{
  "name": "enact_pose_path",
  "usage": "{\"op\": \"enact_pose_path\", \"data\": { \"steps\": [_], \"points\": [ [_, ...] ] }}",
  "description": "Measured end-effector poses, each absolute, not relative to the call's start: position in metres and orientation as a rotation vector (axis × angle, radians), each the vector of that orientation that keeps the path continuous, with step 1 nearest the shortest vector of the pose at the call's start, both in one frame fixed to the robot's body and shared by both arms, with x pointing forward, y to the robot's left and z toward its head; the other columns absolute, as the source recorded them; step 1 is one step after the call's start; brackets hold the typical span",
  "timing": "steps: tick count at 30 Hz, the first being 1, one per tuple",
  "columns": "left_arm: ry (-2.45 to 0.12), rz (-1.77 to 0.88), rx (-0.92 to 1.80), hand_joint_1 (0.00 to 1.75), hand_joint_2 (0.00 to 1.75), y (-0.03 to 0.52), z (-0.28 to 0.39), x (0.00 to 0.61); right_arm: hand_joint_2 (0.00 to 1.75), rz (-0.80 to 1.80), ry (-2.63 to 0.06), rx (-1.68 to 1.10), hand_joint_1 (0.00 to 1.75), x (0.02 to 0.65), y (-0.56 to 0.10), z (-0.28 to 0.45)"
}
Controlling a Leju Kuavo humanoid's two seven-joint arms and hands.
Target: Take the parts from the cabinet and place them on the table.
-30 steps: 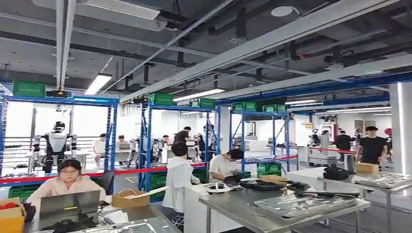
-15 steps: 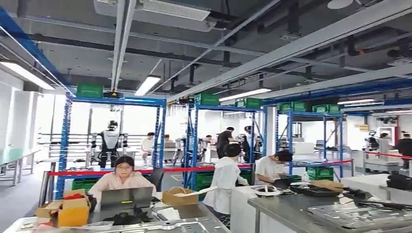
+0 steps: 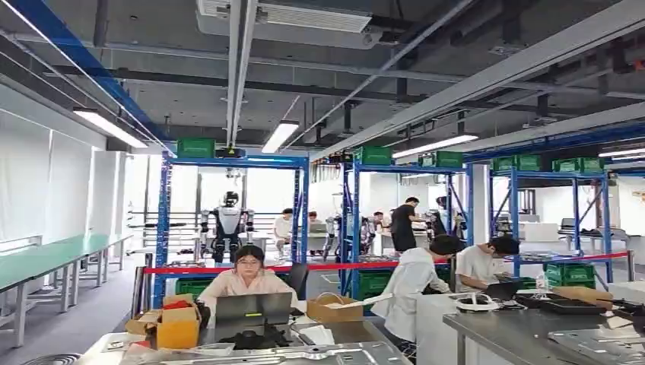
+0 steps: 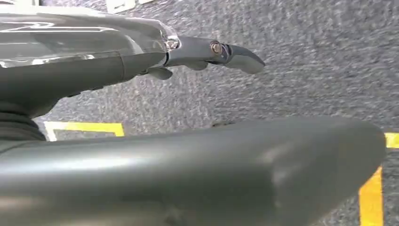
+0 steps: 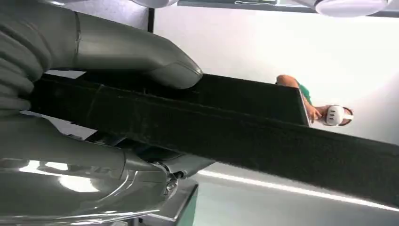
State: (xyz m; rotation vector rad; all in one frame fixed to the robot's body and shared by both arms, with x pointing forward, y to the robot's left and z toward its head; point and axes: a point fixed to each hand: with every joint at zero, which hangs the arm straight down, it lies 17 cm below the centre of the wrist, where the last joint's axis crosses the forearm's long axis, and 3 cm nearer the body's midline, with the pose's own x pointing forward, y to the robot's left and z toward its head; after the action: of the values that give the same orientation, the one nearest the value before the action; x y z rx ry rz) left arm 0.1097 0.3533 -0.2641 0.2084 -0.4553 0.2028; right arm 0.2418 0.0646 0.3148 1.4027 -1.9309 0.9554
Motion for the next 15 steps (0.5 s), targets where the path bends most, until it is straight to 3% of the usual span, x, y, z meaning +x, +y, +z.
{"op": "enact_pose_path", "data": {
  "steps": [15],
  "points": [
    [-0.451, 0.211, 0.208, 0.00, 1.75, 0.3557, -0.2642, 0.1085, 1.75, 0.929, -1.940, 1.417, 1.75, 0.2376, 0.0653, 0.3192]
  ]
}}
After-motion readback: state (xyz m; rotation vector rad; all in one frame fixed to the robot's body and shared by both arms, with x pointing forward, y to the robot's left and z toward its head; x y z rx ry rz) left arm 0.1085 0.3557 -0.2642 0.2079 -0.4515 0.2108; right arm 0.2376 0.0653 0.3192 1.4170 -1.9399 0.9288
